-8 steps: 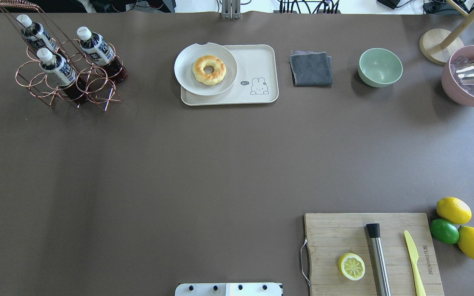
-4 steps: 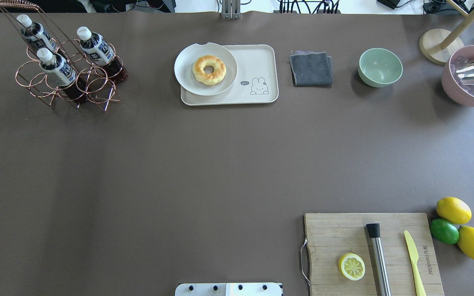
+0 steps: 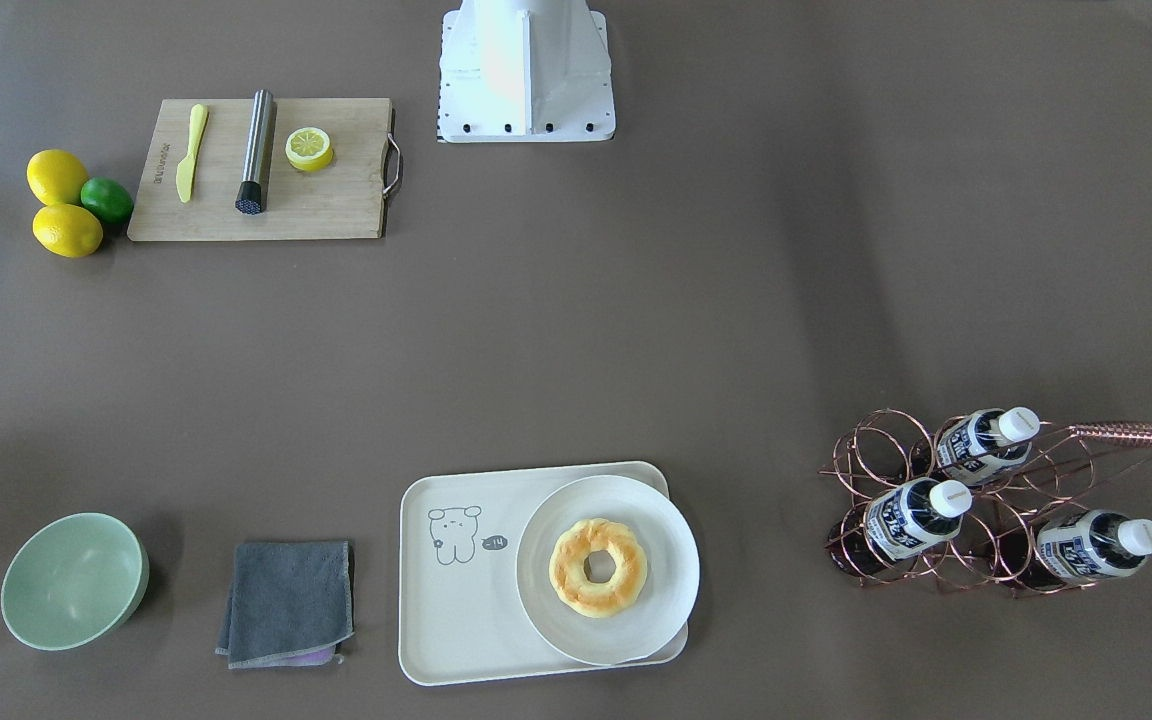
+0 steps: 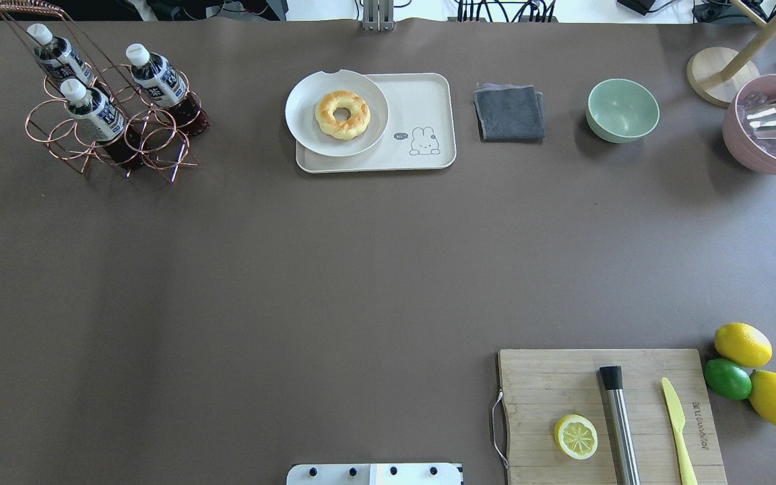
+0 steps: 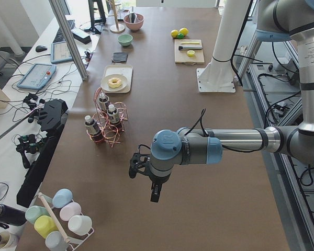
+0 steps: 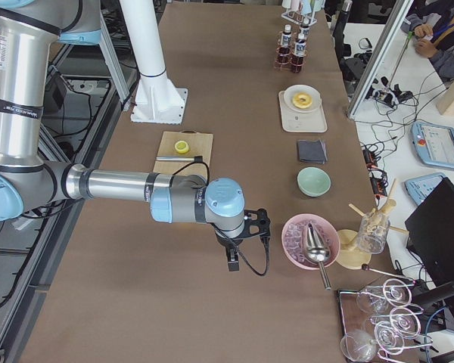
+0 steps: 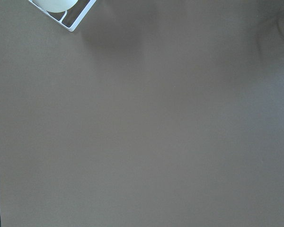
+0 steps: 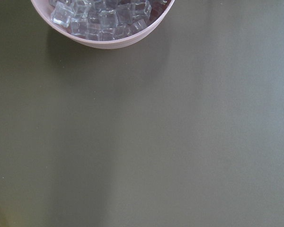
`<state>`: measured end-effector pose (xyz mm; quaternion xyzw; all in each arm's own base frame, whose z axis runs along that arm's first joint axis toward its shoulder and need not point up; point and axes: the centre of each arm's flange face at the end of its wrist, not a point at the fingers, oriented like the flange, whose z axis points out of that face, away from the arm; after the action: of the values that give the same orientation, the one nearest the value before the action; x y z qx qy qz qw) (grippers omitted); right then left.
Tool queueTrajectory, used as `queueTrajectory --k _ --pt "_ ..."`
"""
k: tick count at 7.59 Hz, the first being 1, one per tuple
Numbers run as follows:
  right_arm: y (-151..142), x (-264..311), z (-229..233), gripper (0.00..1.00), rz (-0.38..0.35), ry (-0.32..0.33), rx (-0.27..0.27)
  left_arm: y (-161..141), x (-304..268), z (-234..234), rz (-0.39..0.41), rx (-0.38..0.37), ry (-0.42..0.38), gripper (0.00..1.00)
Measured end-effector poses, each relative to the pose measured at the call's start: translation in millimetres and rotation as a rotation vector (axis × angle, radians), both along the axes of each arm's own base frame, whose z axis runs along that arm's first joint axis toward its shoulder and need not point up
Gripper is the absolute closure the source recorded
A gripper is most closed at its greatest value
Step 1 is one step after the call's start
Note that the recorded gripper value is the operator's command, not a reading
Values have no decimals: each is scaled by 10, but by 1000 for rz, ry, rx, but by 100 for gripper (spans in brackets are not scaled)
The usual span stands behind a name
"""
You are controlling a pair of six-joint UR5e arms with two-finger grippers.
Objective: Place tea on tray
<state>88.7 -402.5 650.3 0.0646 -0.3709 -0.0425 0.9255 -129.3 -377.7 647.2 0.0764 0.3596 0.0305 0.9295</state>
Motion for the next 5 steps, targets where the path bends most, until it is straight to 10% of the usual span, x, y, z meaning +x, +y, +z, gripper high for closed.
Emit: queueTrajectory --k 5 --pt "7 -23 13 0 -1 -30 -6 16 3 25 -4 24 -3 2"
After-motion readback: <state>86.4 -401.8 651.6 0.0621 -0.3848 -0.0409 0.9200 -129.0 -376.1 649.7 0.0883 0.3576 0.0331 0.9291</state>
